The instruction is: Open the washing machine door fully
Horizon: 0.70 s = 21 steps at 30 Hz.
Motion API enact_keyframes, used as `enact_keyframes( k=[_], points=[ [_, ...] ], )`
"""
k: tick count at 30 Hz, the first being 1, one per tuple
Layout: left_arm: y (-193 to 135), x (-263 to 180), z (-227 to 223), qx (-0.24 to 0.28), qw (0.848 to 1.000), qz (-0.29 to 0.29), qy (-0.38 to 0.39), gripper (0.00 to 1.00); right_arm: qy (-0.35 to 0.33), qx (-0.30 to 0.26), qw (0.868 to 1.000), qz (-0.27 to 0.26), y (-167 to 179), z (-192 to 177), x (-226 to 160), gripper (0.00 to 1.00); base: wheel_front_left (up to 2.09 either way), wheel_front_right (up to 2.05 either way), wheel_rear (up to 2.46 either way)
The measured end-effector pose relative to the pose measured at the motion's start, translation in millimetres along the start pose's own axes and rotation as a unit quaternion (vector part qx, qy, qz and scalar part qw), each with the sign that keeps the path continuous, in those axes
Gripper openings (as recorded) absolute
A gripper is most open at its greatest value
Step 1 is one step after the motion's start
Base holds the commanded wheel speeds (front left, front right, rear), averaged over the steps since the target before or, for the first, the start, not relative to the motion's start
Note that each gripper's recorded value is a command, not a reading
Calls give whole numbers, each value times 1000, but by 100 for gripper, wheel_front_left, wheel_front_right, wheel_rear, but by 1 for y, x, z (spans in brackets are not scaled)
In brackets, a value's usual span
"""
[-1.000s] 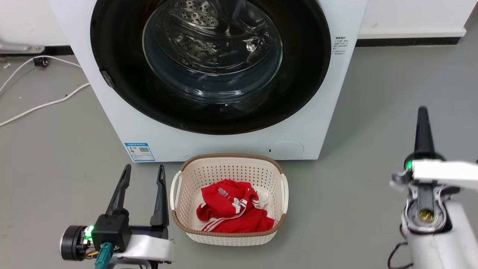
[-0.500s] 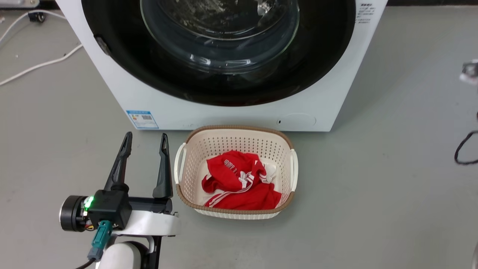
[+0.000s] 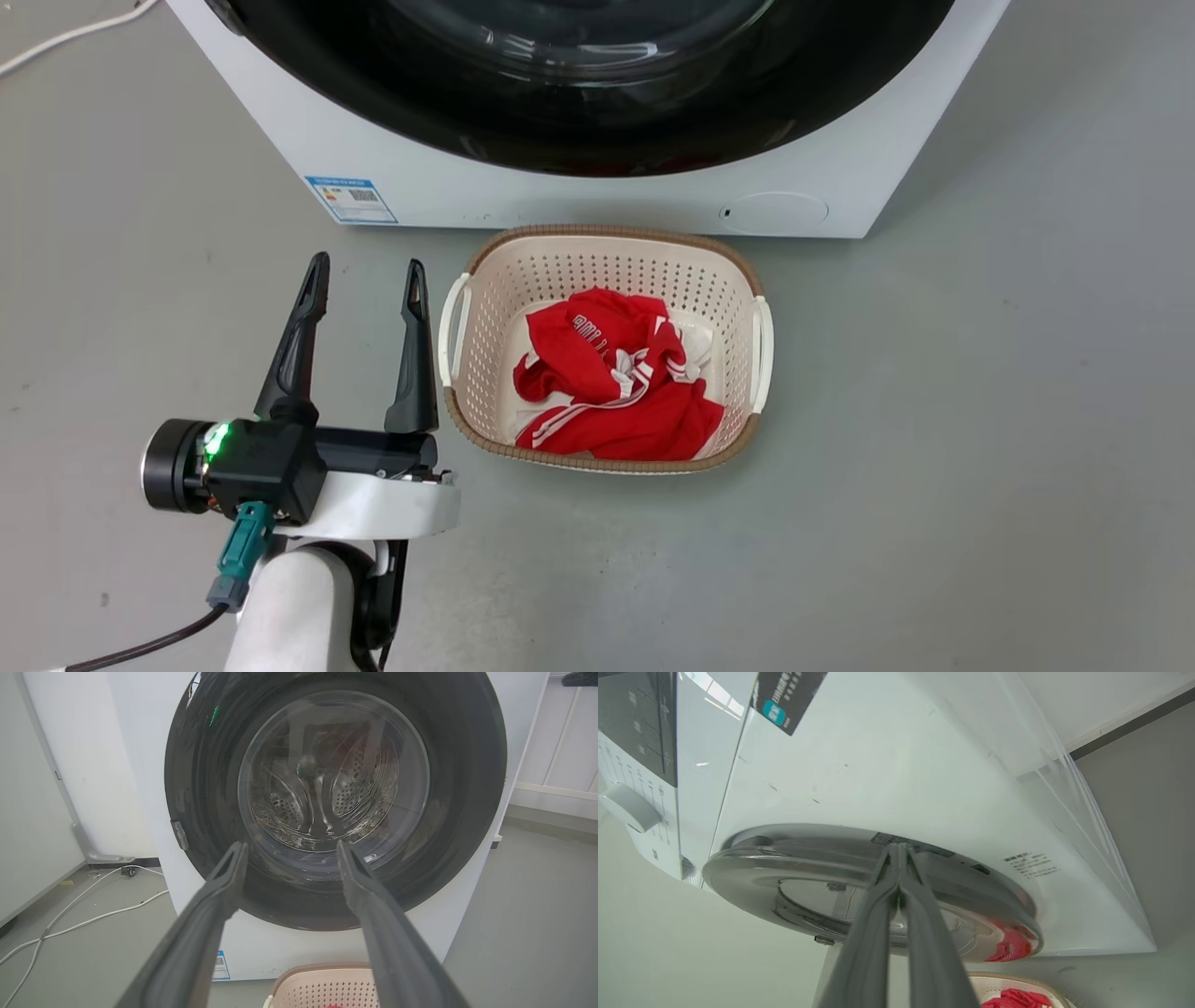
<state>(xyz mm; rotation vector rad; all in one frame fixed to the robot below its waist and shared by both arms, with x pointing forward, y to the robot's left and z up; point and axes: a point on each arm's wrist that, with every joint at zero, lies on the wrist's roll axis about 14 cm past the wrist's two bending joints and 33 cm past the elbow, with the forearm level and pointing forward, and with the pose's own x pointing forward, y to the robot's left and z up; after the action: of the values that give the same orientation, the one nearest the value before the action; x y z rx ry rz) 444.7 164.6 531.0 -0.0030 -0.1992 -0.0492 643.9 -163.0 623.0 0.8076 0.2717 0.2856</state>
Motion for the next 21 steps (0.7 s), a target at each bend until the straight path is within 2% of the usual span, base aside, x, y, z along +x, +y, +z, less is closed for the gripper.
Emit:
enact_keyframes(
  k=[12, 21],
  points=[
    [2, 10, -21, 0, 1000, -4, 18, 100, 92, -44, 995, 2, 18, -39, 45, 0, 0, 0, 0],
    [4, 17, -34, 2, 1000, -4, 28, 100, 105, -34, 994, 8, 17, -49, 65, 0, 0, 0, 0]
  ],
)
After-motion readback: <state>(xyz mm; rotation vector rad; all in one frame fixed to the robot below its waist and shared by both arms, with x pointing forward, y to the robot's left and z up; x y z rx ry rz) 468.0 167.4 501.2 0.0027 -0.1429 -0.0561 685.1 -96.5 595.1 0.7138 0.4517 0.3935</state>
